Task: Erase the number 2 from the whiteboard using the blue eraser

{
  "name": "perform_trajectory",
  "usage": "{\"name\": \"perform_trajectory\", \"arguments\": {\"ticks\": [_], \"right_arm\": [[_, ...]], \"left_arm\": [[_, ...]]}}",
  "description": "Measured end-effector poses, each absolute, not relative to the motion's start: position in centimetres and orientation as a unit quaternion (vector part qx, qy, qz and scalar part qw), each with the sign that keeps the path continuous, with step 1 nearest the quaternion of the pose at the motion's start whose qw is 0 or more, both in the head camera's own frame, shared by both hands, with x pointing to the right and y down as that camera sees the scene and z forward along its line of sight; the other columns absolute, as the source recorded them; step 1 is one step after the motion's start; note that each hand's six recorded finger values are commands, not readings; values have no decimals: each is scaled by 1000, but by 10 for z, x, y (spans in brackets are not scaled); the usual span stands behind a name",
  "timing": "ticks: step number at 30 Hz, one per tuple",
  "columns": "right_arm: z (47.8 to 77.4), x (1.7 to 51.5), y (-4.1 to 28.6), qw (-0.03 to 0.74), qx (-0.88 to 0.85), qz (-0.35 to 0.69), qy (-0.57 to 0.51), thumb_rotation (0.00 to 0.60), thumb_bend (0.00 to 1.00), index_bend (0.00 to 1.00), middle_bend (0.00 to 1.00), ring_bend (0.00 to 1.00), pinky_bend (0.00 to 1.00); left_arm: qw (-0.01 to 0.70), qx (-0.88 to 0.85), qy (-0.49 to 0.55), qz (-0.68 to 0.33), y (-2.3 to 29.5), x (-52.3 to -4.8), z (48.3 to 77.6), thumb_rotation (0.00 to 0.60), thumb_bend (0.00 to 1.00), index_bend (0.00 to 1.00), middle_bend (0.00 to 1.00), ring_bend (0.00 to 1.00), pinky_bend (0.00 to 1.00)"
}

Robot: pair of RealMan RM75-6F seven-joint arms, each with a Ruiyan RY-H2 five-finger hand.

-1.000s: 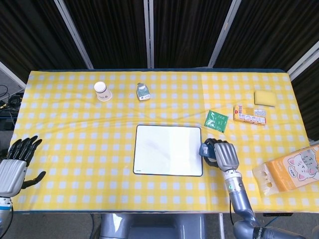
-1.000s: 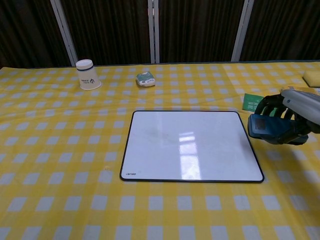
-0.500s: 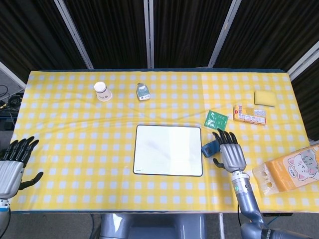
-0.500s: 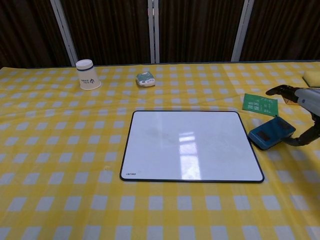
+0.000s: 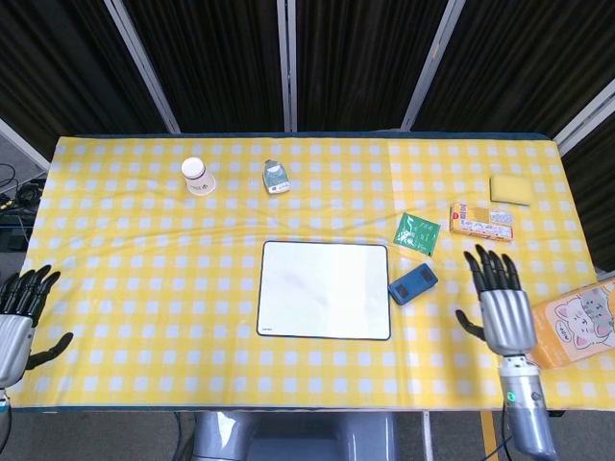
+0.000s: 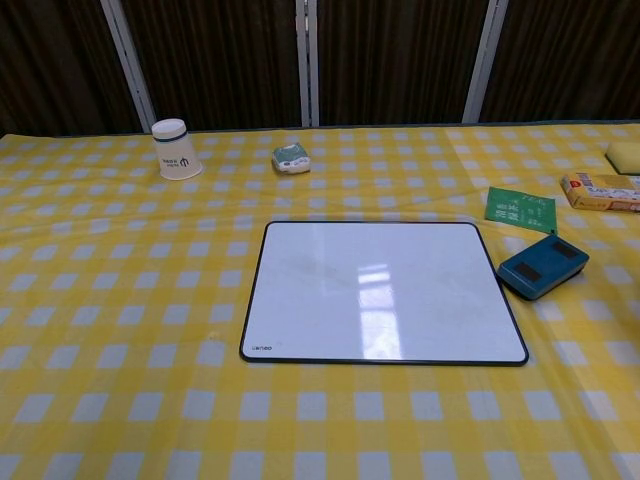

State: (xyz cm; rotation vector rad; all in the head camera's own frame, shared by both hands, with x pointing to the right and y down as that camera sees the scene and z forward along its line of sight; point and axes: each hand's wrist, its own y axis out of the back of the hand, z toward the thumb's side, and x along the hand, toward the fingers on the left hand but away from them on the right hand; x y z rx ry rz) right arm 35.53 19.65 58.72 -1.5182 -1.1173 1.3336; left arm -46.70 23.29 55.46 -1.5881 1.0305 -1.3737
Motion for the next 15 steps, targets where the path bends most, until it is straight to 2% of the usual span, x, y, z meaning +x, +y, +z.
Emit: {"name": "perform_trajectory", "arguments": {"ticks": [6, 15], "right_arm": [[544, 399, 214, 412, -578, 520, -476, 600, 119, 0, 0, 0, 0], [551, 403, 216, 396, -588, 527, -468, 600, 119, 0, 0, 0, 0]], "left_arm": [[394, -620, 403, -545, 242, -468, 556, 600, 244, 0, 0, 0, 0], [393, -621, 404, -544, 244, -469, 556, 600, 244, 0, 0, 0, 0]]}}
